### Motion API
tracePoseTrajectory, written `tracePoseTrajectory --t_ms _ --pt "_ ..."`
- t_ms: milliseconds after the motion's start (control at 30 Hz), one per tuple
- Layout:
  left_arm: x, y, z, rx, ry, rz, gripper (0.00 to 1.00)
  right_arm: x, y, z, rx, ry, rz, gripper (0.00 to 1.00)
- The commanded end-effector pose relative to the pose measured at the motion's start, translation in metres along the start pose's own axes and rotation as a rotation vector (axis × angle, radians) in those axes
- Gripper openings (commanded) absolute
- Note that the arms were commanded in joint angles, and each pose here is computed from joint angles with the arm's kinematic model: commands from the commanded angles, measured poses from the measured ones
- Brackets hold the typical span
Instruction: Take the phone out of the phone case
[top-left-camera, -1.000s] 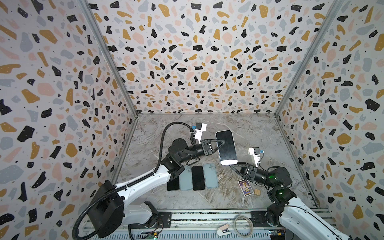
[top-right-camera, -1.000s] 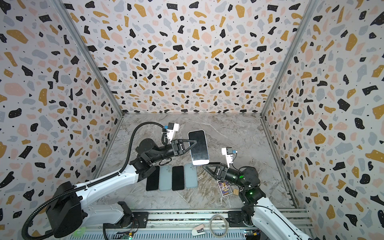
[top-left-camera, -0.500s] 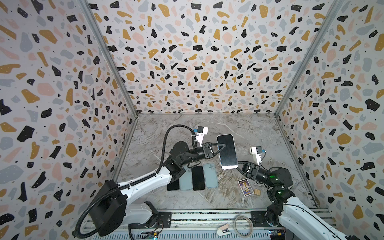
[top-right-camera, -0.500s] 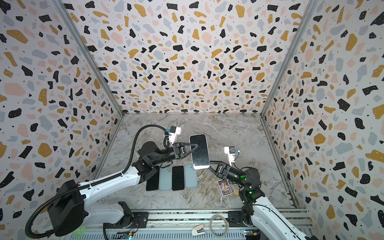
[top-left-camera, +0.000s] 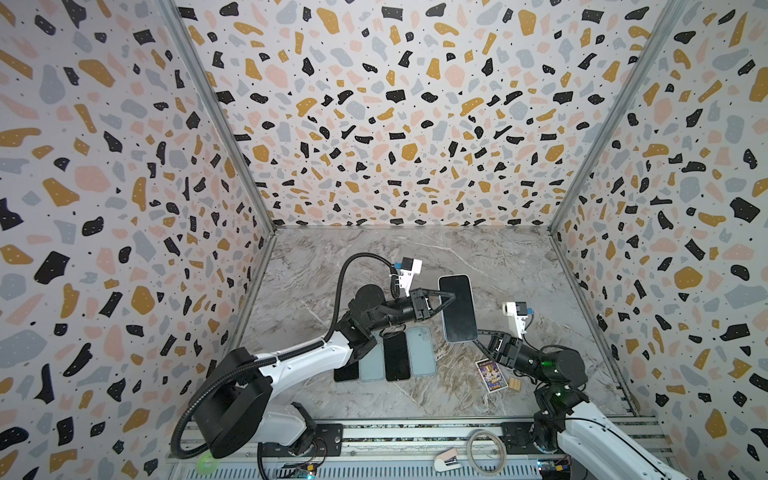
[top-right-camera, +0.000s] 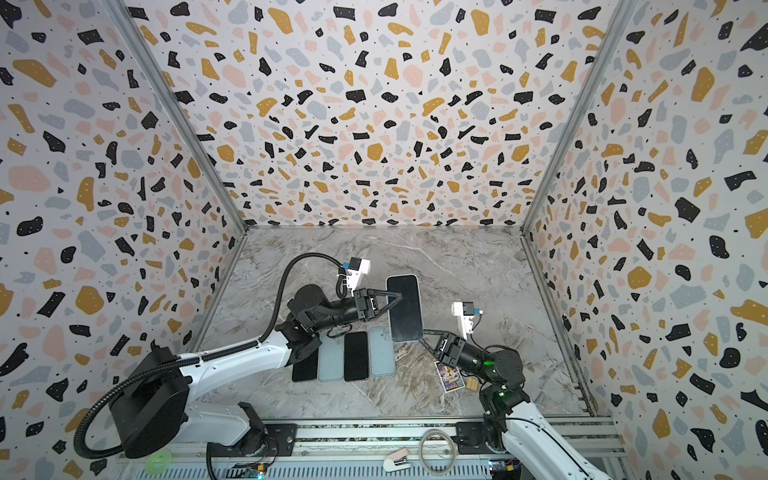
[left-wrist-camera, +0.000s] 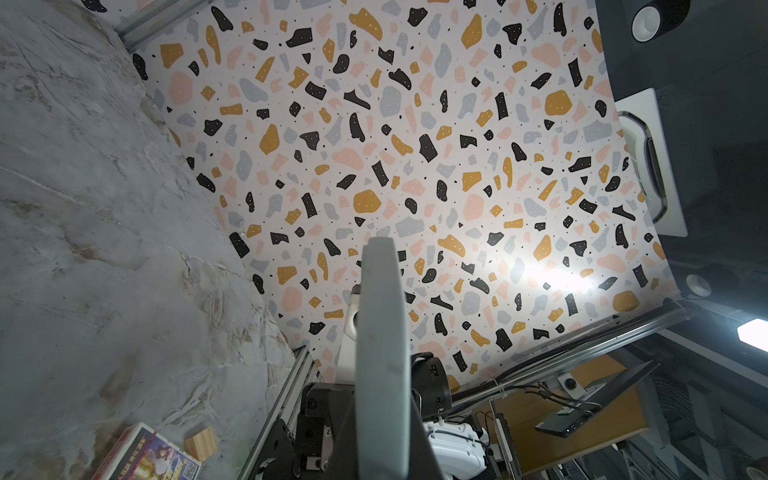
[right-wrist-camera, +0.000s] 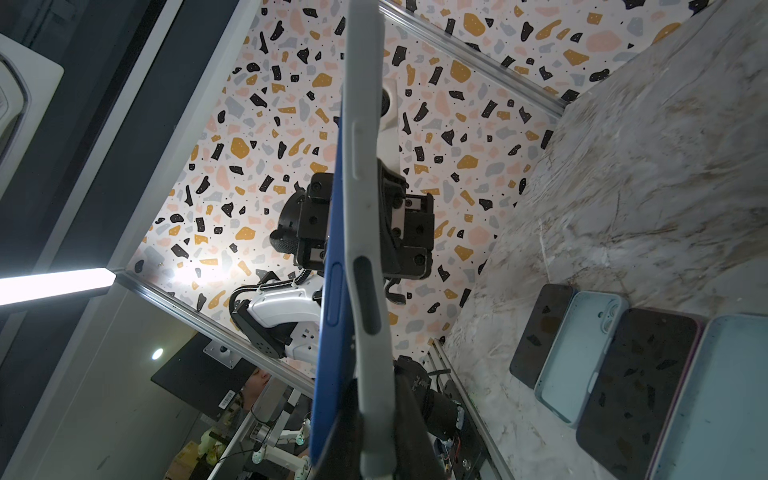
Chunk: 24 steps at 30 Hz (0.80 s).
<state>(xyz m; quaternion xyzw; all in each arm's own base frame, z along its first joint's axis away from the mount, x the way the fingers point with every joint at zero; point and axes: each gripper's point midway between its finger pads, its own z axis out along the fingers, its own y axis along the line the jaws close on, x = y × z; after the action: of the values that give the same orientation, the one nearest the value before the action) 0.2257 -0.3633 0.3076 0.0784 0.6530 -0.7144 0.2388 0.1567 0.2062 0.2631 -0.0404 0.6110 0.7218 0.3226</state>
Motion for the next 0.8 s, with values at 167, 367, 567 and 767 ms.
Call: tracePoseTrajectory --t_ms 167,367,567,767 --pt "0.008 0.020 0.003 0.003 -0.009 -0.004 0.07 -0.008 0.010 -0.006 -0.009 -0.061 -0.025 0.00" --pt "0.011 0.028 0.006 -0.009 -0.006 -0.013 0.39 -0.009 0.006 -0.007 0.007 -0.074 -0.014 0.00" --pt "0.010 0.035 0.004 -0.050 -0.016 0.018 0.58 -0.009 0.003 -0.008 0.012 -0.081 -0.003 0.00" --pt "0.004 0.047 0.000 -0.168 -0.032 0.106 0.74 -0.009 0.004 -0.010 0.004 -0.091 0.000 0.00"
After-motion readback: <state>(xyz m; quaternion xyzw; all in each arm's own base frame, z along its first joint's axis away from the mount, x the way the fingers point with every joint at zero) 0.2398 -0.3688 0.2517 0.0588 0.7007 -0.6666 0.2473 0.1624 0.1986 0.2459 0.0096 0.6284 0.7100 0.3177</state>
